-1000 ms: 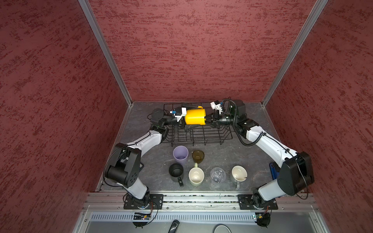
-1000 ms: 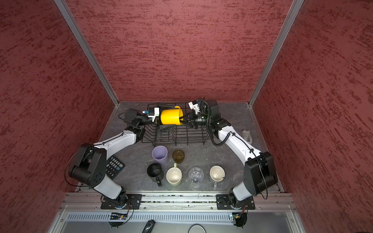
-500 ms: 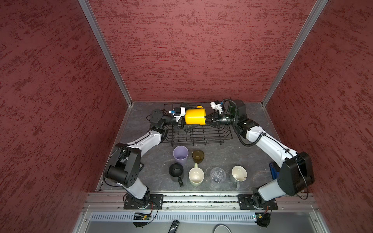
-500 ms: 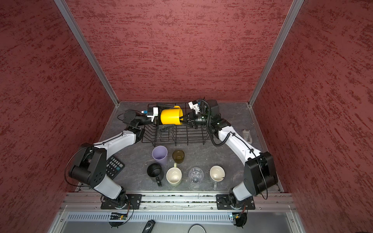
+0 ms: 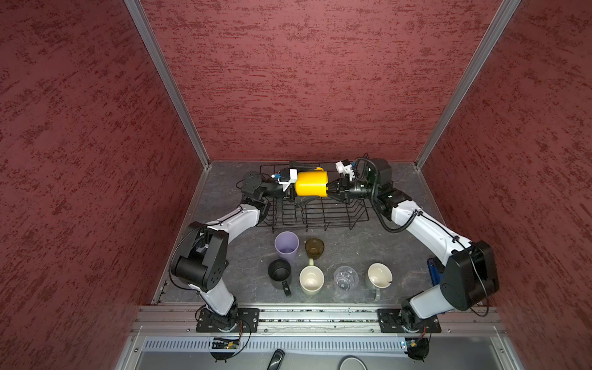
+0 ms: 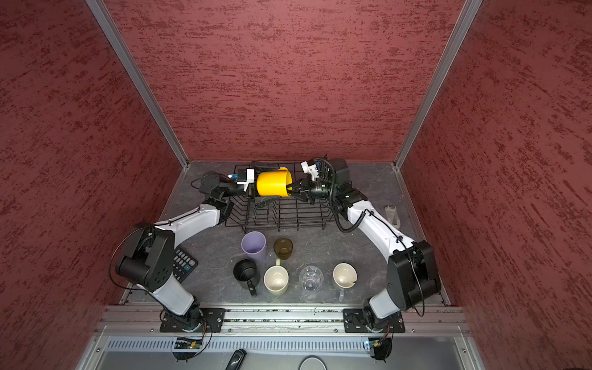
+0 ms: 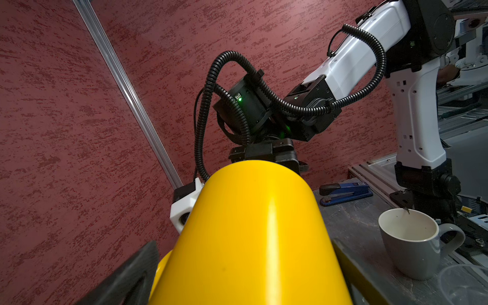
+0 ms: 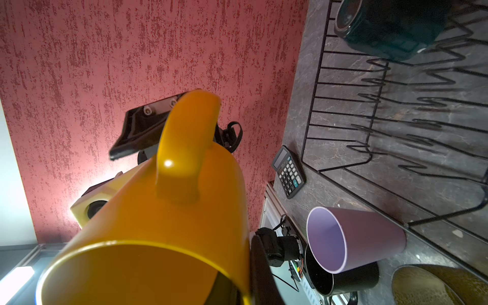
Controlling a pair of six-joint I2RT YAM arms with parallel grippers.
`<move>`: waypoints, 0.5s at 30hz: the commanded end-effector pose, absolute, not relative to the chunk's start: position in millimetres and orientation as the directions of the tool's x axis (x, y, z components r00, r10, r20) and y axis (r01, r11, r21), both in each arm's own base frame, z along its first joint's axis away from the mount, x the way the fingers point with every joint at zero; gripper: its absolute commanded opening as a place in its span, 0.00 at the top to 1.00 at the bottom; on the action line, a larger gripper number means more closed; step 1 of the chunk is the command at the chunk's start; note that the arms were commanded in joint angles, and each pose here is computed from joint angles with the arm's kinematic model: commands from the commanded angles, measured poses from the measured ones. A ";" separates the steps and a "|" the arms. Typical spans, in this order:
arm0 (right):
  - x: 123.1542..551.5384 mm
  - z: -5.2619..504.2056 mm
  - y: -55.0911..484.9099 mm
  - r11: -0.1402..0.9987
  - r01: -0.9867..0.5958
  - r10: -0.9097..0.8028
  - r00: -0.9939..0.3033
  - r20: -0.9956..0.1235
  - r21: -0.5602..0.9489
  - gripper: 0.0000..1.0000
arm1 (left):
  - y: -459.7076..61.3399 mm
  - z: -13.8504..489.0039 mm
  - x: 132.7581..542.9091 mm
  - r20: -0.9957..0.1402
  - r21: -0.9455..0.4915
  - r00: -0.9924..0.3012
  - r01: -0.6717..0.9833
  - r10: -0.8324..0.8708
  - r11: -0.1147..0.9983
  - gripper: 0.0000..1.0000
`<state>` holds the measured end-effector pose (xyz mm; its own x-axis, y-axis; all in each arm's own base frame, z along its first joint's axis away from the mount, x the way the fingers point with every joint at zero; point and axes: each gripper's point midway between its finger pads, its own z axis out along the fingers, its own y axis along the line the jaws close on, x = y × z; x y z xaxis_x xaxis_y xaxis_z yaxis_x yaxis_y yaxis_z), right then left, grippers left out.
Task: Load cups into a dish rack
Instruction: Place the cup upside down at the dish rack.
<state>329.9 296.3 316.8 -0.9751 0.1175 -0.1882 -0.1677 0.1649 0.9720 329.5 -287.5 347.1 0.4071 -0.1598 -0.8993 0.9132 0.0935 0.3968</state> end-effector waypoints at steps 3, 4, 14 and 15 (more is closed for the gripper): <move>303.3 374.5 301.6 0.030 -0.399 0.057 -0.915 -0.400 0.917 1.00 | -301.5 330.0 332.5 -0.939 0.308 0.312 0.950 -0.147 0.048 0.01; 303.0 374.7 301.4 0.030 -0.398 0.057 -0.915 -0.399 0.917 1.00 | -301.7 330.0 332.9 -0.939 0.307 0.311 0.950 -0.147 0.049 0.01; 301.0 379.5 301.2 0.015 -0.412 0.056 -0.909 -0.412 0.911 1.00 | -301.9 333.6 331.0 -0.941 0.302 0.305 0.952 -0.149 0.043 0.17; 300.8 379.9 301.2 0.014 -0.414 0.056 -0.908 -0.414 0.910 1.00 | -301.6 334.4 331.3 -0.941 0.299 0.303 0.953 -0.149 0.047 0.18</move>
